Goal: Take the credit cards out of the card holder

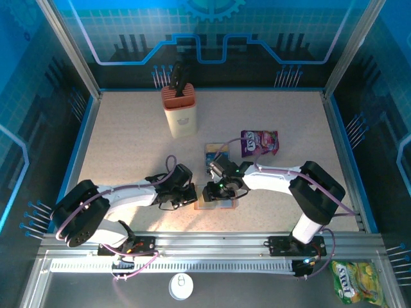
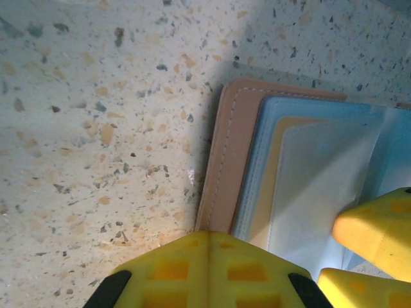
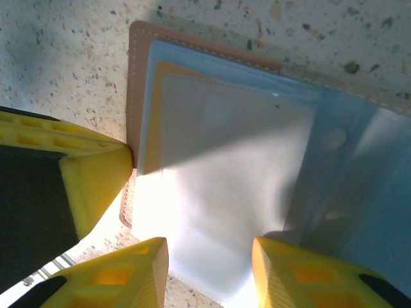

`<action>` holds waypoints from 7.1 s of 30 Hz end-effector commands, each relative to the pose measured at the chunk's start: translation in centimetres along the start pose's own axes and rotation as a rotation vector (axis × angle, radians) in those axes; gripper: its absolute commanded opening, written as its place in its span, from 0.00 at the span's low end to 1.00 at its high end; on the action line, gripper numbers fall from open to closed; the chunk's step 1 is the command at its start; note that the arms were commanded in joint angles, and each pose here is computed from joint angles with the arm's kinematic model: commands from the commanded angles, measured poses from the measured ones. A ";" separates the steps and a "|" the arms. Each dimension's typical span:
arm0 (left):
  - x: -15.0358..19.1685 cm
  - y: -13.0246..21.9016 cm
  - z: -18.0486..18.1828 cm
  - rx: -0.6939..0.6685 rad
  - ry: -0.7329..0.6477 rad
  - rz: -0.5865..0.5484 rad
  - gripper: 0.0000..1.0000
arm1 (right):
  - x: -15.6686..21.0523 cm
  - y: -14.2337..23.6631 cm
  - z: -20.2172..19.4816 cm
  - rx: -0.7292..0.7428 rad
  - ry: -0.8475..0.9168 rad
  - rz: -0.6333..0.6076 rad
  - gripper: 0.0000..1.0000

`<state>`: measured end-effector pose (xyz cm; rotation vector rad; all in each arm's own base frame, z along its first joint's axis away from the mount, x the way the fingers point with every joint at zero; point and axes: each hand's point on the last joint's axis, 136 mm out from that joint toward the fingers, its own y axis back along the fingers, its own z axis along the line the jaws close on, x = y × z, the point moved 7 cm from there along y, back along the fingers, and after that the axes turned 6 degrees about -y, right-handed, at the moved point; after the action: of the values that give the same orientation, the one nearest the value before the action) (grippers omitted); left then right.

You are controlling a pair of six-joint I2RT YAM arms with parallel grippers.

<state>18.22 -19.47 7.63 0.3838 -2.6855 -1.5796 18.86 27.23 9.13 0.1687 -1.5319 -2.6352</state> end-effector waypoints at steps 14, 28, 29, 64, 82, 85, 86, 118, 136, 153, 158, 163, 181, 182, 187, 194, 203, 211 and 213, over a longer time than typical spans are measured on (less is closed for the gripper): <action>-0.7 2.4 -1.8 0.078 0.013 -0.043 0.14 | 0.6 -0.4 -1.6 -0.033 -0.016 0.036 0.38; -0.8 0.0 -3.1 0.181 0.067 0.005 0.32 | 0.6 -0.1 -2.3 -0.074 -0.042 0.024 0.38; -0.8 -0.2 -3.1 0.182 0.067 0.008 0.32 | 0.6 -0.2 -2.4 -0.080 -0.045 0.025 0.38; -0.5 -0.6 -4.5 0.253 0.095 0.017 0.14 | -0.1 3.9 -2.1 -0.234 -0.089 -0.106 0.38; -0.9 -1.5 -9.0 0.292 0.033 0.056 0.27 | 0.2 9.3 -5.7 -0.204 -0.142 -0.248 0.38; -1.0 -2.0 -9.7 0.287 0.023 0.065 0.32 | 0.4 9.7 -6.2 -0.211 -0.153 -0.257 0.38; -1.0 -2.2 -10.0 0.287 0.019 0.069 0.33 | 0.5 9.8 -6.4 -0.215 -0.155 -0.259 0.38; -2.1 -1.1 -10.6 0.203 -0.049 0.029 0.42 | 0.6 10.6 -6.2 -0.279 -0.171 -0.263 0.36; -1.2 2.4 -4.0 0.089 -0.001 -0.067 0.12 | -0.2 5.3 -2.3 -0.284 -0.114 -0.139 0.30; -0.7 1.3 -2.1 0.084 0.028 -0.043 0.05 | 1.1 1.1 -5.9 -0.143 -0.162 -0.079 0.28; -0.9 0.8 -2.4 0.090 0.019 -0.027 0.04 | 1.2 1.1 -6.1 -0.129 -0.159 -0.078 0.27; -1.0 0.3 -3.0 0.118 0.006 -0.006 0.03 | 0.8 1.9 -5.1 -0.168 -0.147 -0.096 0.27; -0.3 -0.8 -2.2 0.118 0.037 0.024 0.00 | -0.8 2.4 -2.3 -0.310 -0.124 -0.088 0.28; -0.3 -0.8 -2.1 0.113 0.039 0.025 0.00 | -0.8 2.3 -2.3 -0.312 -0.125 -0.084 0.28; 0.0 -1.1 -1.3 0.077 0.048 0.036 0.00 | -0.9 1.8 -2.2 -0.318 -0.128 -0.072 0.28; 0.4 -1.4 -0.4 0.043 0.056 0.038 0.00 | -0.8 1.2 -2.3 -0.317 -0.132 -0.056 0.28; 0.7 -1.5 0.3 0.015 0.075 0.049 0.00 | -0.5 0.4 -2.8 -0.294 -0.149 -0.030 0.28; 0.7 -1.4 0.4 0.007 0.073 0.047 0.00 | -0.3 1.0 -3.6 -0.199 -0.139 -0.055 0.27; 0.7 -1.4 0.4 0.006 0.074 0.047 0.00 | -0.3 1.2 -3.6 -0.193 -0.133 -0.057 0.27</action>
<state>18.57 -21.16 7.43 0.3769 -2.7235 -1.4376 19.91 23.73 7.99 -0.0216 -1.2513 -2.9053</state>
